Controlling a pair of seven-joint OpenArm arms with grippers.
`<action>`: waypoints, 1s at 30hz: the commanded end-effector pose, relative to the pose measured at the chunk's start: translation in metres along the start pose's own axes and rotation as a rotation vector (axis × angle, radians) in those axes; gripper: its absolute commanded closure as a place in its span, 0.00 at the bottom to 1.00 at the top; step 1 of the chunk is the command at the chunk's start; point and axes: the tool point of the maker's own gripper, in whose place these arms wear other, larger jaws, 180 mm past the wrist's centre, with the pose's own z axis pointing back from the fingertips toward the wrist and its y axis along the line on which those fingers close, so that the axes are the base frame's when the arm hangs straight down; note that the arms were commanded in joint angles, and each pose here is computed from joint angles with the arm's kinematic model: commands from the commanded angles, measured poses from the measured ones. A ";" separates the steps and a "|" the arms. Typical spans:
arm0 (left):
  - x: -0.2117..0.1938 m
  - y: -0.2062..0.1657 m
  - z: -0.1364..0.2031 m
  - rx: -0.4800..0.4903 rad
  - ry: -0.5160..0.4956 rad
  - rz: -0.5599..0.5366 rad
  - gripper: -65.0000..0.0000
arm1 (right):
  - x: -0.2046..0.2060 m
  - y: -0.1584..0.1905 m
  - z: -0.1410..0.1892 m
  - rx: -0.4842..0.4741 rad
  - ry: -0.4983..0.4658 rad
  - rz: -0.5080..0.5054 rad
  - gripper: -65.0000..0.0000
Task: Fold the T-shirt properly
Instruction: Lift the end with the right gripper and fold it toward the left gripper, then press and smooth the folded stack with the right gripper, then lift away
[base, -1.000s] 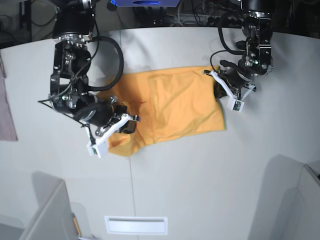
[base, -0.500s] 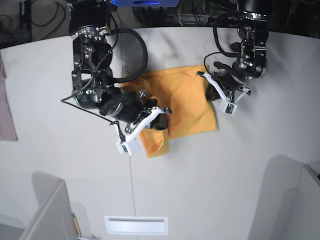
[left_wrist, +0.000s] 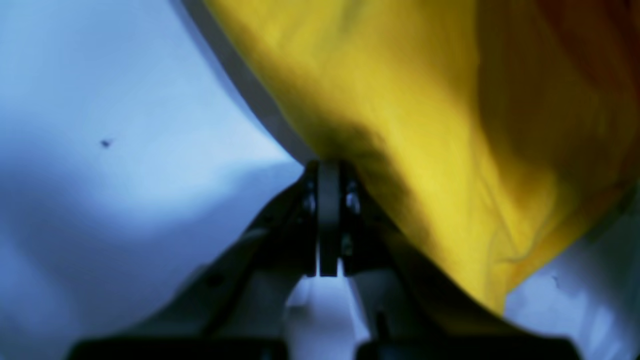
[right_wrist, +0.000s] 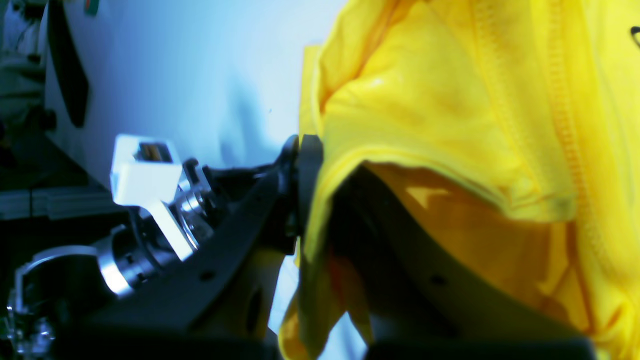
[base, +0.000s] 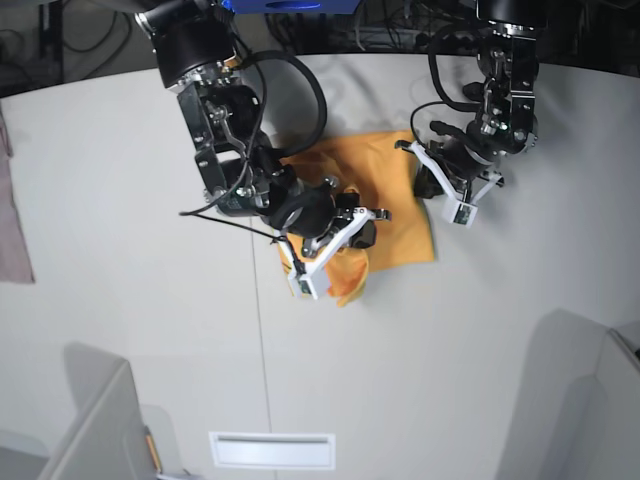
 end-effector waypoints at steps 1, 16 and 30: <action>0.014 0.001 0.003 -0.002 -0.042 -0.008 1.00 | 0.010 0.013 -0.001 0.035 -0.031 0.013 1.00; 0.012 0.013 0.007 0.019 -0.031 -0.024 1.00 | -0.009 -0.001 -0.034 -0.015 0.019 0.033 1.00; 0.009 0.103 0.055 0.249 -0.085 0.097 1.00 | -0.023 0.012 -0.047 0.005 0.048 0.048 0.59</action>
